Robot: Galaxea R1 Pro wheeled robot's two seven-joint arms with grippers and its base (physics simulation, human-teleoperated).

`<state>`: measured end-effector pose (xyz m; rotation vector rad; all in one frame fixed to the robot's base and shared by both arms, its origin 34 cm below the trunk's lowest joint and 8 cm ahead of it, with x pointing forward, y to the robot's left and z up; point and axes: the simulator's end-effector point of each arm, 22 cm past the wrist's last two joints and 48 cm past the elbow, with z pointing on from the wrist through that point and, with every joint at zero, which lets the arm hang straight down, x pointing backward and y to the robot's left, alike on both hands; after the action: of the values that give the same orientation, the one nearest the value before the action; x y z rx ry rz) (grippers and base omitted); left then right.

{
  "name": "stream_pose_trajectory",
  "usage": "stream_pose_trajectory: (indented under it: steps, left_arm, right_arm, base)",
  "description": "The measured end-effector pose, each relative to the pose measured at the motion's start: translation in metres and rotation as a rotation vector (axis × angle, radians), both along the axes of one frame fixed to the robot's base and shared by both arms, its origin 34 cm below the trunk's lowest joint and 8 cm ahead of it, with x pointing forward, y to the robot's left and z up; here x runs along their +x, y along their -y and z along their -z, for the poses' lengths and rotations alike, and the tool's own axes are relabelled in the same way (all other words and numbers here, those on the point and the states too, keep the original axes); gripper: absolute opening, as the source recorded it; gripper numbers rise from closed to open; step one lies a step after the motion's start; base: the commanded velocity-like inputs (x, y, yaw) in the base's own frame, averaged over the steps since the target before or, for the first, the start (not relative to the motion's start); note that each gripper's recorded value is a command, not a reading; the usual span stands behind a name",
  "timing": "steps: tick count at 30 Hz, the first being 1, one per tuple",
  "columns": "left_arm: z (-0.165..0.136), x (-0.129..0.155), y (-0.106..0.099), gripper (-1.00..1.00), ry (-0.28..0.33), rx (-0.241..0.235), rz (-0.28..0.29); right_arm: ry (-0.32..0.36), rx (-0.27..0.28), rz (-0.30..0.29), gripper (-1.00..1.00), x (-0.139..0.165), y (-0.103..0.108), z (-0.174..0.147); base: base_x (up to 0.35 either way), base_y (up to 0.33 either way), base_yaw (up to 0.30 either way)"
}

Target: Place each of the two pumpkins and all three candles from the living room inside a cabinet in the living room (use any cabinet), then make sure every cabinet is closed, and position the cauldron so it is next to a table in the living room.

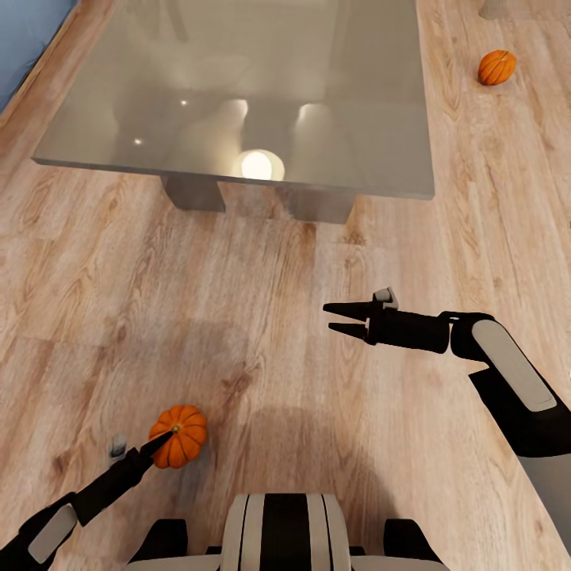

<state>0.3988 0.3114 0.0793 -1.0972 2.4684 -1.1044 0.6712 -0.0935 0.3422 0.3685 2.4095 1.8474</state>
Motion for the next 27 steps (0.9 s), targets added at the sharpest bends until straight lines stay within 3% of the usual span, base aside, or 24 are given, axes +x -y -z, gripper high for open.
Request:
stream_pose_trajectory:
  steps: [4, 10, 16, 20, 24, 27]
  left_arm:
    - [-0.004, 0.007, -0.008, -1.0, 0.01, 0.022, -0.007]
    - [-0.029, 0.032, -0.004, -1.0, 0.104, -0.037, -0.008]
    - [-0.046, 0.05, -0.007, -1.0, 0.142, -0.059, -0.006]
    - [-0.058, 0.058, -0.004, -1.0, 0.12, -0.117, -0.007]
    - [-0.075, 0.074, 0.003, -1.0, 0.134, -0.167, 0.001]
    - [-0.088, 0.08, 0.013, -1.0, 0.109, -0.23, 0.009]
  right_arm:
    - [0.016, -0.003, -0.002, 1.0, 0.002, 0.001, -0.009]
    - [0.042, -0.005, -0.004, 1.0, 0.004, 0.0, -0.024]
    - [0.061, -0.009, -0.003, 1.0, 0.004, 0.001, -0.036]
    - [0.062, -0.034, -0.005, 1.0, -0.002, 0.002, -0.034]
    - [0.026, -0.11, -0.026, 1.0, -0.034, 0.004, -0.008]
    - [-0.008, -0.124, -0.033, 1.0, -0.058, 0.005, 0.002]
  base:
    - [0.0, 0.0, 0.0]
    - [0.0, 0.0, 0.0]
    - [0.0, 0.0, 0.0]
    - [0.0, 0.0, 0.0]
    - [0.0, 0.0, 0.0]
    - [0.0, 0.0, 0.0]
